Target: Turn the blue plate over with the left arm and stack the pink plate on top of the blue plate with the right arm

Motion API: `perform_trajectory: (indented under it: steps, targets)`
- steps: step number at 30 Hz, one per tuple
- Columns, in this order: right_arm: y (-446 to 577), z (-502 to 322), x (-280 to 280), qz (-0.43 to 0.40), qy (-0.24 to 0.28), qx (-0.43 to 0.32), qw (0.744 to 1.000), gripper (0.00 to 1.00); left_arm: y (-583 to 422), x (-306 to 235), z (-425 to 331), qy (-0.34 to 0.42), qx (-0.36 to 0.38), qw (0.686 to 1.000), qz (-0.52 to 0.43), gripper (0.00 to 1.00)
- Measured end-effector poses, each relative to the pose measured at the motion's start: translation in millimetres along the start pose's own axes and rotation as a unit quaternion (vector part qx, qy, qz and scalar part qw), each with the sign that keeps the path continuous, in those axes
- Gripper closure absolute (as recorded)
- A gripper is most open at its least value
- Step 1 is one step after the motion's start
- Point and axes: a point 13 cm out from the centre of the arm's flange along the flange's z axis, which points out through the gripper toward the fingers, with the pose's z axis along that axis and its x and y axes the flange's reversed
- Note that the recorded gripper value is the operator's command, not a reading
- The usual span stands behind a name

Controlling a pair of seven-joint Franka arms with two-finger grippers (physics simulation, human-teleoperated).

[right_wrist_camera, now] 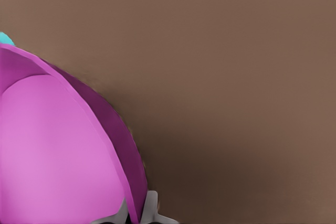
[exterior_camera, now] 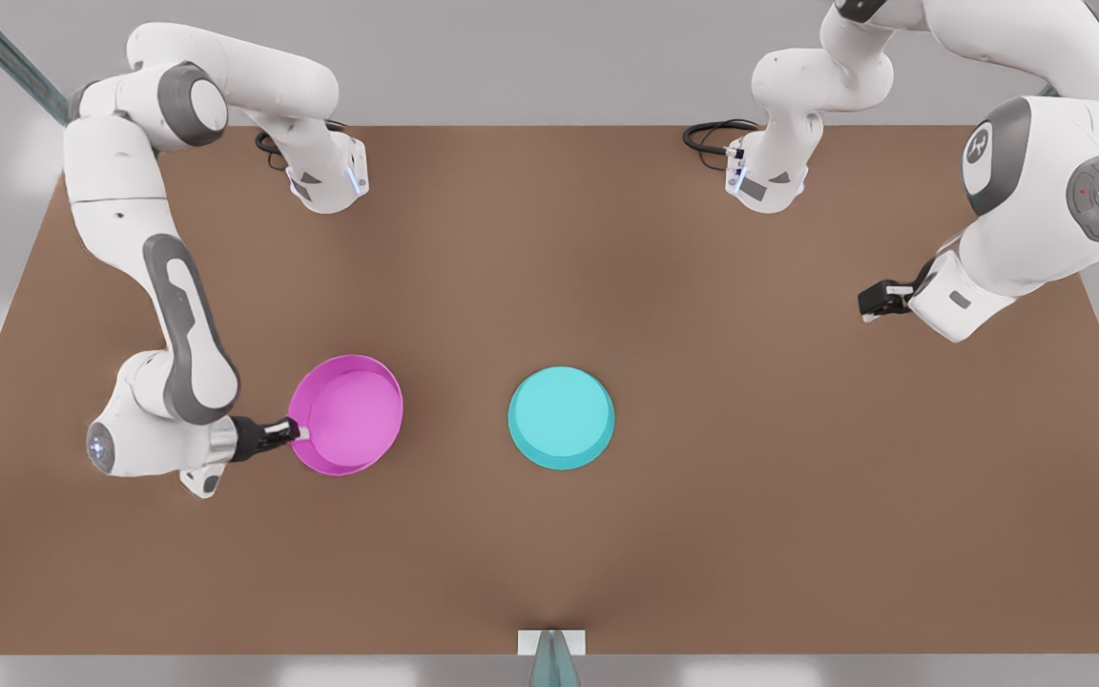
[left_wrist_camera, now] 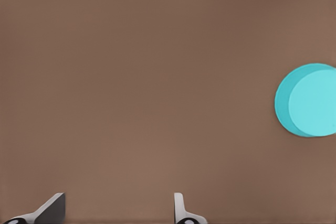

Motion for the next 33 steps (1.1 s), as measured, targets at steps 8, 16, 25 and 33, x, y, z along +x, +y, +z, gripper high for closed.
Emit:
perform_trajectory:
  steps: [8, 16, 25, 33]
  targets:
    - [178, 86, -33, 0.052, 0.039, -0.002, 0.998, 0.79, 0, -1, 1, 0.0, 0.0, 1.0, 0.007, 0.0]
    - [251, 151, -51, 0.155, 0.011, 0.04, 0.987, 0.79, 0, -2, -6, -0.007, 0.001, 1.0, 0.012, 0.0]
    - [305, 186, -69, 0.233, -0.034, 0.049, 0.971, 0.79, -1, -6, 14, 0.019, 0.002, 1.0, 0.018, 0.0]
    - [305, 179, -74, 0.299, -0.064, 0.042, 0.951, 0.0, -9, -7, 34, 0.048, 0.013, 0.998, 0.028, 0.0]
